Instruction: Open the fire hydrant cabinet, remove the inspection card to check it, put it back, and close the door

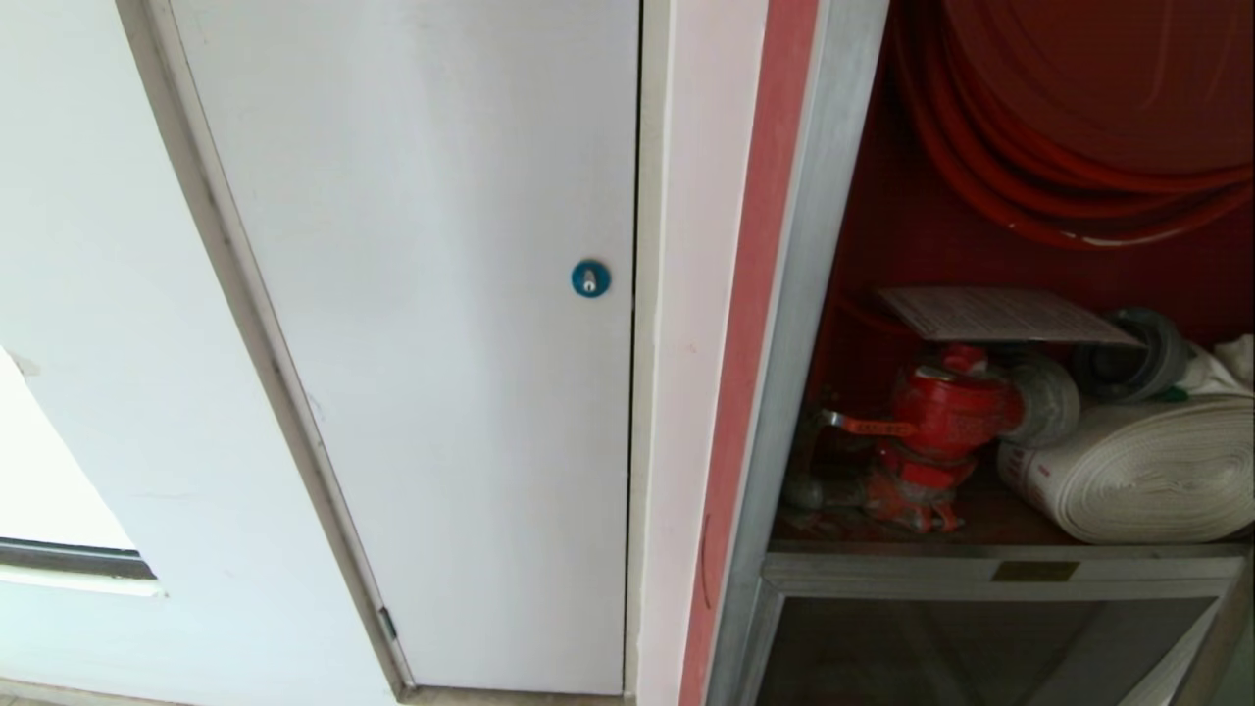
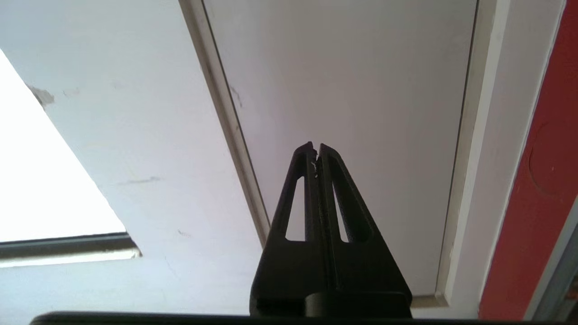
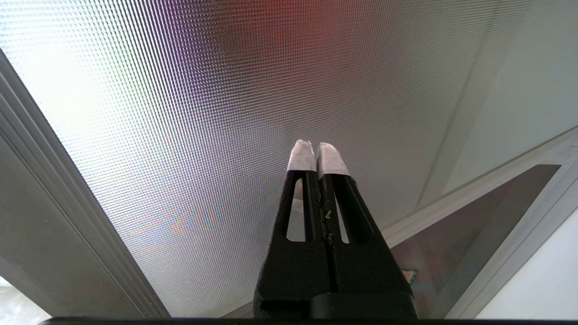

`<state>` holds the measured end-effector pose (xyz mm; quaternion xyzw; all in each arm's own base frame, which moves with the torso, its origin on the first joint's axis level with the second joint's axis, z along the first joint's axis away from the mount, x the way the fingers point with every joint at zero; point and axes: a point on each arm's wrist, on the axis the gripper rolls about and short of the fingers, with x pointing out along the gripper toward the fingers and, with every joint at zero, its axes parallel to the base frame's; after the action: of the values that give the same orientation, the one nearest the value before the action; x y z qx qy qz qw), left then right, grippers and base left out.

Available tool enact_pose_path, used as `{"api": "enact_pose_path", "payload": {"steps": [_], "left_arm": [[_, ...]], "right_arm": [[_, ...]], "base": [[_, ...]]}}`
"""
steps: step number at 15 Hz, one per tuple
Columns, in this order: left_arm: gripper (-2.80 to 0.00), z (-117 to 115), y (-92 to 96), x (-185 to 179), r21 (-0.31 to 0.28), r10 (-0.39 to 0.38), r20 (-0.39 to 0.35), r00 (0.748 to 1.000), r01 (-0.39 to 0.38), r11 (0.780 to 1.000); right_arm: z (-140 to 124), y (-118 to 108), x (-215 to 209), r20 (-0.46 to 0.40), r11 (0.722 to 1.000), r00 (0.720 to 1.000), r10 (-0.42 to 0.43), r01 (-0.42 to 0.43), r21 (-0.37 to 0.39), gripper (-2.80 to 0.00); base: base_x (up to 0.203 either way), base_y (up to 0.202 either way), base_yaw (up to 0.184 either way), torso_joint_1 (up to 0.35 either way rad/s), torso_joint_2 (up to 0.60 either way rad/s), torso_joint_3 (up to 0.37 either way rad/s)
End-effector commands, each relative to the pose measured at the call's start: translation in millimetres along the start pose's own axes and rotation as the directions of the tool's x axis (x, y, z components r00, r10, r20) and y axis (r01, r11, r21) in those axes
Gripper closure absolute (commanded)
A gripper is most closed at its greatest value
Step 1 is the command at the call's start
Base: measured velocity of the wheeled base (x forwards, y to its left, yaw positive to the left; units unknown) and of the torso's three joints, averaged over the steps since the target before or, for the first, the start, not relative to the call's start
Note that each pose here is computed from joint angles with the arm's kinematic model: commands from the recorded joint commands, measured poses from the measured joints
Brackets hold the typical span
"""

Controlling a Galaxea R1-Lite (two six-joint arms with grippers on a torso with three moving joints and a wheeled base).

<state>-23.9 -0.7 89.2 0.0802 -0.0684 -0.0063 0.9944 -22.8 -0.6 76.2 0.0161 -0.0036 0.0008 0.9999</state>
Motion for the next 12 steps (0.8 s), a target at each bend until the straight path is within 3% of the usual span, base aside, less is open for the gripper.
{"api": "enact_pose_path", "payload": {"steps": [1,5,8,12], "left_arm": [[0.00,-8.7,-1.4,0.5,-0.006,-0.010,-0.064,0.998,0.009,1.000],[0.00,-15.5,-2.6,0.0,-0.028,-0.024,-0.131,0.991,0.020,0.999],[0.00,-15.4,-2.6,-0.2,-0.100,-0.025,-0.131,0.991,0.012,0.995],[0.00,-15.4,-2.5,-0.2,-0.115,-0.023,-0.132,0.991,0.007,0.993]], "right_arm": [[-0.8,0.0,0.3,-0.004,1.000,1.000,0.000,0.000,0.000,0.00],[-0.8,0.0,0.3,-0.004,1.000,1.000,0.000,0.000,0.000,0.00],[-0.4,0.0,0.2,-0.003,1.000,1.000,0.000,0.000,0.000,0.00],[-0.4,0.0,0.2,-0.003,1.000,1.000,0.000,0.000,0.000,0.00]], "base": [[0.000,0.000,0.000,0.000,0.00,0.000],[0.000,0.000,0.000,0.000,0.00,0.000],[0.000,0.000,0.000,0.000,0.00,0.000],[0.000,0.000,0.000,0.000,0.00,0.000]]}}
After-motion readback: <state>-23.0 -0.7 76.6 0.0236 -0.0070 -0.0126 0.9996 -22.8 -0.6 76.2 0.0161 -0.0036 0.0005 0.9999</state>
